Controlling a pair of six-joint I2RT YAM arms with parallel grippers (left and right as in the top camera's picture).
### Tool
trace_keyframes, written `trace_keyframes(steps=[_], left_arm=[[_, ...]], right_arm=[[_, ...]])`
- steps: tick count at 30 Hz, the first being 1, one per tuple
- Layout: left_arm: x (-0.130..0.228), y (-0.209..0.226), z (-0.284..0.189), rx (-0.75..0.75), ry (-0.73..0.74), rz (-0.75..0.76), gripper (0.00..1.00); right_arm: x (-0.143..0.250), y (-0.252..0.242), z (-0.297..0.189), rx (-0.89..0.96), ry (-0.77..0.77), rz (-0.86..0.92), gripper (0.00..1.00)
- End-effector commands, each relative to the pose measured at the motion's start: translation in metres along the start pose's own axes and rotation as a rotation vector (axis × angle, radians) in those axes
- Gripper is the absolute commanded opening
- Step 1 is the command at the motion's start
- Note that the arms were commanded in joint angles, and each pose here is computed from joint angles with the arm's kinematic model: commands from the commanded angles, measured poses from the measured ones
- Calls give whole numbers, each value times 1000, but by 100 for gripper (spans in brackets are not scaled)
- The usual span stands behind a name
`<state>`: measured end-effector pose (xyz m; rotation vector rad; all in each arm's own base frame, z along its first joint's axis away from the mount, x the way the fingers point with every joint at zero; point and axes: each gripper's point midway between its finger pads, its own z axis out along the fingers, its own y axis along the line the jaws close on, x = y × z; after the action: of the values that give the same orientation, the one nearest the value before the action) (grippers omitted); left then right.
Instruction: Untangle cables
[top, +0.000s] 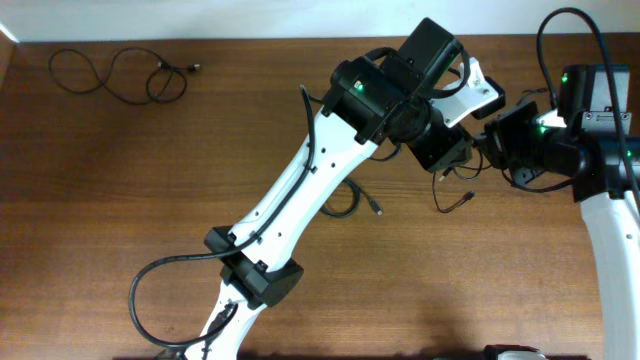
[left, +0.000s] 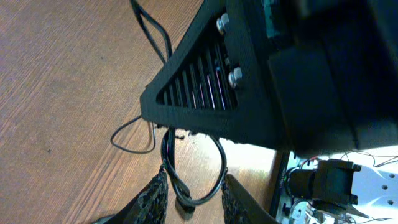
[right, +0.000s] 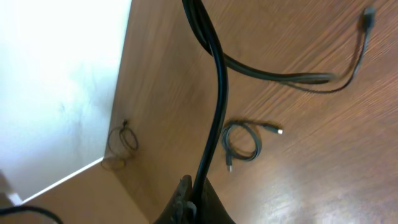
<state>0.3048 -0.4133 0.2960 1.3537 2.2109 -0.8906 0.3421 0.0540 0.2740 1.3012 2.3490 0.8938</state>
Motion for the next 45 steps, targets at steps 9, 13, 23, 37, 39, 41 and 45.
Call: trace_keyframes(steps=[9, 13, 23, 37, 39, 41, 45], left_arm=[[-1, -2, 2, 7, 0, 6, 26], [2, 0, 6, 9, 14, -2, 24], [6, 2, 10, 11, 28, -10, 32], [7, 7, 13, -11, 38, -14, 17], [7, 7, 13, -11, 38, -14, 15], [7, 7, 13, -11, 37, -14, 12], [5, 7, 13, -11, 29, -9, 9]], right_arm=[[9, 5, 0, -23, 42, -2, 4], [9, 5, 0, -23, 41, -2, 4], [8, 5, 0, -23, 41, -2, 4], [8, 5, 0, -23, 40, -2, 4], [7, 5, 0, -21, 35, -2, 4], [7, 4, 0, -18, 30, -2, 4], [1, 0, 0, 5, -6, -1, 4]])
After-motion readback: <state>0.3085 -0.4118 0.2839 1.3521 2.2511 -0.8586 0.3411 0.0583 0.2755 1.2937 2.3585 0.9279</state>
